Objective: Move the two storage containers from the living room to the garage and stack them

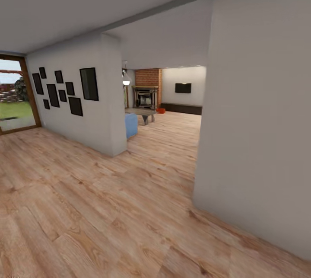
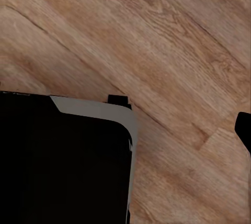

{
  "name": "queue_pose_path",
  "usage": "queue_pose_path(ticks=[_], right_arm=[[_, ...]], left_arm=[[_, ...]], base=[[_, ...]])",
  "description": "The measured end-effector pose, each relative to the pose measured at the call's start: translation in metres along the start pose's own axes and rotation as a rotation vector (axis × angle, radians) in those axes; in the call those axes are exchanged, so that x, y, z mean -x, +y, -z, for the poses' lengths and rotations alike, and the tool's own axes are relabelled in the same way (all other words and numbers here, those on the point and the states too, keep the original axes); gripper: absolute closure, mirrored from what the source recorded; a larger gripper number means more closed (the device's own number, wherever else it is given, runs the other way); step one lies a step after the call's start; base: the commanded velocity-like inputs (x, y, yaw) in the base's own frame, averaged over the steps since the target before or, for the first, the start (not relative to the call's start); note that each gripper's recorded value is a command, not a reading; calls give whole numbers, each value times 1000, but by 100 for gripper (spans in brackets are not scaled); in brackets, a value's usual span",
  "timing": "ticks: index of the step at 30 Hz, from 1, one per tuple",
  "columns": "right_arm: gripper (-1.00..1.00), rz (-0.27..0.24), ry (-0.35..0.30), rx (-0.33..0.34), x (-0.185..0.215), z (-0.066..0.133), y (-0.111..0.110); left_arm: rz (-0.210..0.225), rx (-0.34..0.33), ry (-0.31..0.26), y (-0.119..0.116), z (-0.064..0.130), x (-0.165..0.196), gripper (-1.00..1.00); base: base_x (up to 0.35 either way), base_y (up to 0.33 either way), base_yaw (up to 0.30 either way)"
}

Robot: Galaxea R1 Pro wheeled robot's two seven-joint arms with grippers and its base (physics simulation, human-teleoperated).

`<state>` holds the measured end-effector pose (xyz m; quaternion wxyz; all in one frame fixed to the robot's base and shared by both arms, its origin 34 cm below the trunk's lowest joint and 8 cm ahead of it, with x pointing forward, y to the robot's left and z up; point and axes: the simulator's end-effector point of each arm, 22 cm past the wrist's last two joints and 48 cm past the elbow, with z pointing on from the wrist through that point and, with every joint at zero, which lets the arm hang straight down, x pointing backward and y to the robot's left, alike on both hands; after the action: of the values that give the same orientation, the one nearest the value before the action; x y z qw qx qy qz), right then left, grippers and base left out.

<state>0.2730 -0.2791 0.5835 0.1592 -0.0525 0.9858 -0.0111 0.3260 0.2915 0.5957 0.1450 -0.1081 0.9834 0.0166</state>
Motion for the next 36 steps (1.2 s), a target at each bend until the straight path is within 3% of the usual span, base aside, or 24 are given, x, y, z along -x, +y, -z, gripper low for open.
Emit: queue_pose_path(ticks=[8, 36], right_arm=[[-100, -1, 0, -1, 0, 0, -1], [-100, 13, 4, 0, -1, 0, -1]], left_arm=[[-1, -1, 0, -1, 0, 0, -100], [-1, -2, -1, -1, 0, 0, -100]], base=[[322, 0, 185], [322, 0, 5]])
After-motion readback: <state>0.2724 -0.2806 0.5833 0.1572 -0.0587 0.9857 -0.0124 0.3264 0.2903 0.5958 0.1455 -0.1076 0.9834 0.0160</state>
